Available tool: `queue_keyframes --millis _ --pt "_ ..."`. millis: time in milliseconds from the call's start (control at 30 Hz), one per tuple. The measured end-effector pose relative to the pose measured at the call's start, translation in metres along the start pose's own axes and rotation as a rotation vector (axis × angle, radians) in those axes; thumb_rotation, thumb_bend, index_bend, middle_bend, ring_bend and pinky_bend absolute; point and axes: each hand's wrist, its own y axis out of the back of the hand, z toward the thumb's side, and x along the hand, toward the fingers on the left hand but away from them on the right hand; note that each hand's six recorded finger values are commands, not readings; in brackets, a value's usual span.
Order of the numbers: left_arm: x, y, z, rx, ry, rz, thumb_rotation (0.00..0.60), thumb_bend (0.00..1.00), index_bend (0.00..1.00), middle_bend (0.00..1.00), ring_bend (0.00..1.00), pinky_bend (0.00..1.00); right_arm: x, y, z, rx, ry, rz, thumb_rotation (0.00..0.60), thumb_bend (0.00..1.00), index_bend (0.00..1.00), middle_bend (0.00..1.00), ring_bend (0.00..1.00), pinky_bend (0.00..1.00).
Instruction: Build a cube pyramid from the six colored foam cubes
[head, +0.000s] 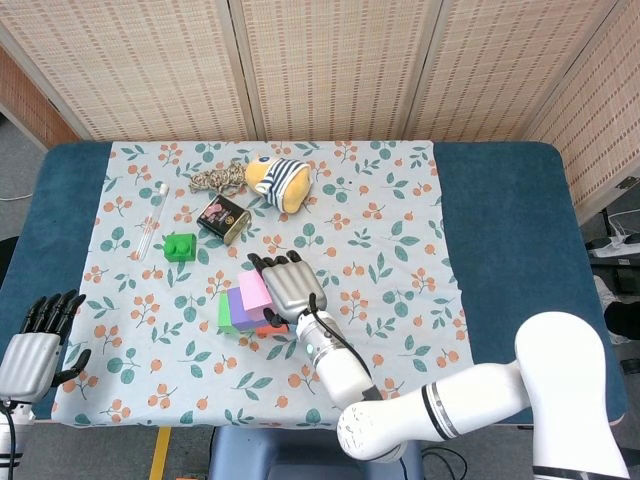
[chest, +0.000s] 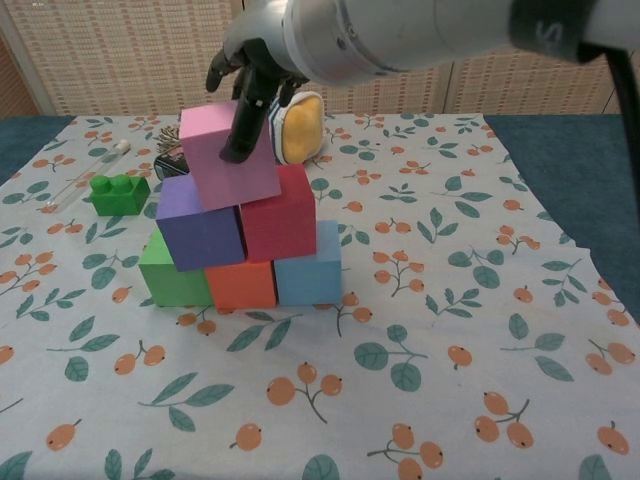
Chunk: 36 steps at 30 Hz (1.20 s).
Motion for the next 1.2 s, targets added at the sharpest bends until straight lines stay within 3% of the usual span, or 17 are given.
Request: queue_keyframes --millis 433,733,967,1200 --pt "-0.001 0.001 0.000 -0.003 0.000 0.004 0.600 0.35 0.00 0.03 0.00 0.05 0.002 0.001 0.001 0.004 0.007 0.010 0.600 0.22 0.00 0.07 0.08 0.10" --pt "-0.002 0.003 0.000 -0.006 -0.002 0.012 0.600 0.35 0.00 0.01 0.00 0.05 0.014 0.019 0.001 -0.038 0.049 -0.021 0.600 0.18 0.00 0.00 0.00 0.10" --pt "-0.005 0.014 0.002 -0.010 -0.023 0.074 0.600 0.35 0.00 0.00 0.00 0.05 0.039 0.041 -0.025 -0.009 0.093 -0.141 0.600 0.18 0.00 0.00 0.00 0.02" --pt "-0.012 0.023 0.009 -0.012 -0.060 0.154 0.600 0.35 0.00 0.00 0.00 0.05 0.078 0.035 -0.100 0.121 0.088 -0.316 0.600 0.18 0.00 0.00 0.00 0.00"
